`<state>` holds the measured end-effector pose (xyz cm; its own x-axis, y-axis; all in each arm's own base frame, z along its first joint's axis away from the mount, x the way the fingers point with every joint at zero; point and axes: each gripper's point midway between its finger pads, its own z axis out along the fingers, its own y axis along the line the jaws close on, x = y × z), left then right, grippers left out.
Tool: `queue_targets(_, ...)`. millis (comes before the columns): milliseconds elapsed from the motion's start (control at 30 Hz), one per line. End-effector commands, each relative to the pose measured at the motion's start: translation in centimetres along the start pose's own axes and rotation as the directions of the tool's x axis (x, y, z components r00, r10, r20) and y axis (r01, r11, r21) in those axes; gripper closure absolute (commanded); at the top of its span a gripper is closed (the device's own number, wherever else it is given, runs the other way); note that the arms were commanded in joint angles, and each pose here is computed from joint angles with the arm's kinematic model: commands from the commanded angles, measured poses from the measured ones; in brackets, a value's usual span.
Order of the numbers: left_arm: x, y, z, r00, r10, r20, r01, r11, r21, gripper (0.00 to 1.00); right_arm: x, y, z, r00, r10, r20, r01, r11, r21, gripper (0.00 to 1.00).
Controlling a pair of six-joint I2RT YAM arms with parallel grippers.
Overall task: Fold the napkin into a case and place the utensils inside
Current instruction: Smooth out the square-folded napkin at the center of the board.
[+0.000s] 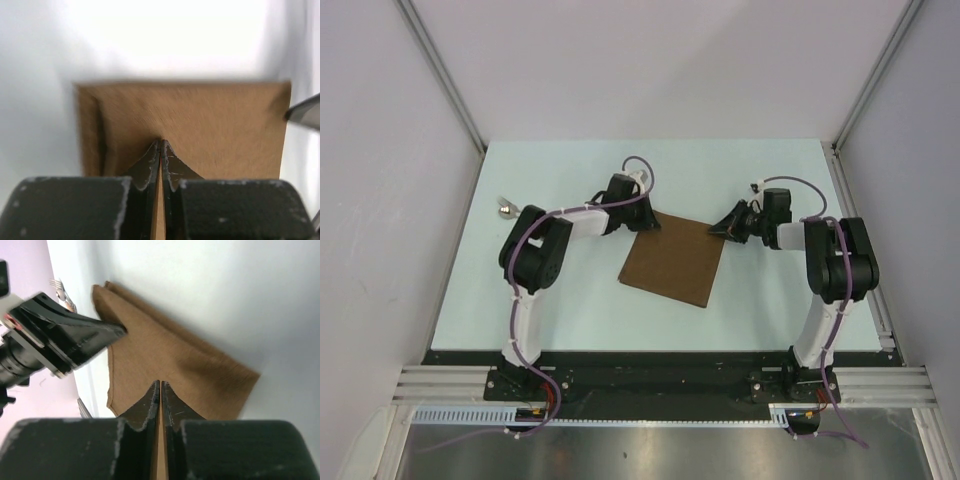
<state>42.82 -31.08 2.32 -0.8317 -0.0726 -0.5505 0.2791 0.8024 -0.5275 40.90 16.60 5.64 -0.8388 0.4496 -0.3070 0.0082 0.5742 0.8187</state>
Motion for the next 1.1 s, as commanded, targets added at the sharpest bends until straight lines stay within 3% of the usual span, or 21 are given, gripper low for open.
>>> queue_targets(0, -6.7, 1.2, 0.6, 0.98, -0.108, 0.166, 0.098, 0.993, 0.068, 0.93, -1.7, -0.8, 1.5, 1.0, -0.019, 0.016, 0.02, 0.998, -0.065, 0.94)
queue_targets(133, -7.4, 3.0, 1.8, 0.97, -0.176, 0.167, 0.166, 0.984, 0.071, 0.92, -1.6, -3.2, 2.6, 1.0, 0.015, -0.001, -0.015, 0.999, -0.051, 0.95)
queue_targets(300, -5.3, 5.2, 3.5, 0.959, -0.275, 0.067, 0.271, 0.961, 0.054, 0.93, -2.2, -5.1, 3.0, 0.998, 0.055, 0.005, -0.055, 0.998, -0.025, 0.94)
queue_targets(400, -5.2, 5.8, 3.4, 0.953, -0.295, 0.072, 0.293, 0.956, 0.028, 0.93, -2.2, -6.1, 3.3, 0.997, 0.073, -0.009, -0.073, 0.997, 0.003, 0.92)
queue_targets(500, -5.7, 7.0, 3.1, 0.964, -0.255, 0.076, 0.258, 0.965, -0.045, 0.94, -2.2, -5.9, 3.2, 0.995, 0.093, -0.022, -0.093, 0.996, 0.013, 0.88)
queue_targets(633, -7.7, 8.1, 1.6, 0.982, -0.168, 0.087, 0.178, 0.975, -0.129, 0.94, -6.6, -4.9, 1.1, 0.998, 0.049, 0.045, -0.052, 0.997, 0.057, 0.75)
queue_targets(700, -10.2, 7.2, -0.4, 0.989, -0.093, 0.115, 0.112, 0.979, -0.171, 0.94, -7.2, -5.1, 0.0, 1.0, 0.015, 0.024, -0.018, 0.988, 0.153, 0.62)
queue_targets(767, -12.8, 5.3, -2.8, 0.986, -0.046, 0.159, 0.075, 0.98, -0.184, 0.93, -9.7, -4.3, -0.8, 0.998, -0.044, 0.049, 0.032, 0.975, 0.218, 0.56)
queue_targets(867, -15.6, 2.1, -8.0, 0.979, -0.001, 0.203, 0.042, 0.978, -0.203, 0.87, -9.0, -4.1, -3.6, 0.998, -0.055, 0.015, 0.046, 0.929, 0.367, 0.46)
queue_targets(933, -15.3, 0.5, -10.5, 0.978, -0.011, 0.21, 0.054, 0.978, -0.202, 0.81, -8.4, -3.0, -5.2, 0.997, -0.08, 0.015, 0.068, 0.916, 0.395, 0.41)
queue_targets(967, -15.0, -0.4, -11.4, 0.976, -0.017, 0.218, 0.058, 0.982, -0.182, 0.73, -6.3, -3.6, -5.5, 0.998, -0.059, -0.014, 0.059, 0.905, 0.42, 0.39)
queue_targets(1067, -12.0, -5.0, -15.5, 0.969, -0.036, 0.245, 0.047, 0.998, -0.041, 0.58, -3.0, -0.9, -6.4, 0.997, -0.074, -0.021, 0.077, 0.933, 0.351, 0.35)
